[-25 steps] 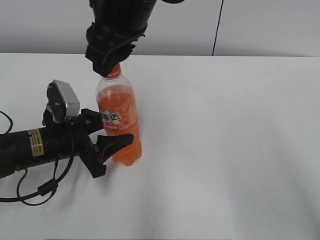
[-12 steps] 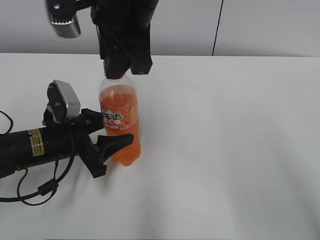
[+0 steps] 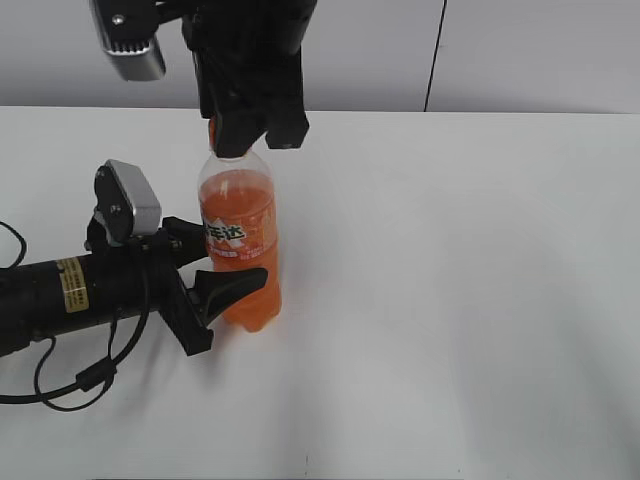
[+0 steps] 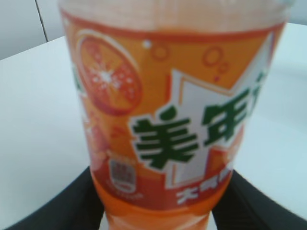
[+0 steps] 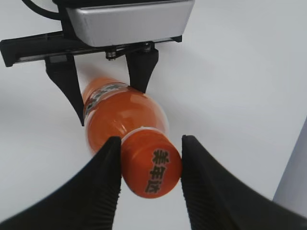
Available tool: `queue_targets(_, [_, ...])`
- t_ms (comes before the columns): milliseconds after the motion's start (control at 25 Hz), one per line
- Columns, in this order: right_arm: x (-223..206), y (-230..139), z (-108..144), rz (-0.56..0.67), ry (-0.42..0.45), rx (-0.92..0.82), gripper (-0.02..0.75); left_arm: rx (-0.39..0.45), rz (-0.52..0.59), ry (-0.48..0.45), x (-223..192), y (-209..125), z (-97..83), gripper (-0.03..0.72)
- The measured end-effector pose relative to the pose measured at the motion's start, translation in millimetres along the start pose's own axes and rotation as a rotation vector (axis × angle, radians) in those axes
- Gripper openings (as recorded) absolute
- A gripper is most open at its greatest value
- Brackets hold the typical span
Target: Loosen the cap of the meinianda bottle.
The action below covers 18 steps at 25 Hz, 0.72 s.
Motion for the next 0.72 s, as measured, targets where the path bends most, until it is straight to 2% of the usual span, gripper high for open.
queue_targets(240, [10.6,-4.9,-4.0,0.025,-0.035,0.000,0.504,0.005,0.000,0.001,0.0,0.0,0.2,0.402])
queue_targets(480, [37.4,13.5,-4.2,-0.075,-0.071,-0.062,0.535,0.006,0.000,0.001,0.0,0.0,0.2,0.402])
queue_targets(600, [47.1,19.6,-4.0,-0.116,-0.073,-0.278,0.535,0.006,0.000,0.001,0.0,0.0,0.2,0.402])
queue_targets(720, [50.1,19.8,-4.7,-0.134,-0.057,-0.681,0.535,0.006,0.000,0.001,0.0,0.0,0.2,0.402])
Point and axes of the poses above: a point on each arm's last joint axis where the gripper is mounted, x pointing back along that axis away from the gripper, z along the wrist's bending axis when the last joint is at zero, y = z × x, the point moved 8 cm from there along -x, pointing out along that axis toward the gripper, and after that the axes turned 8 degrees about x, right-handed, at the moved point
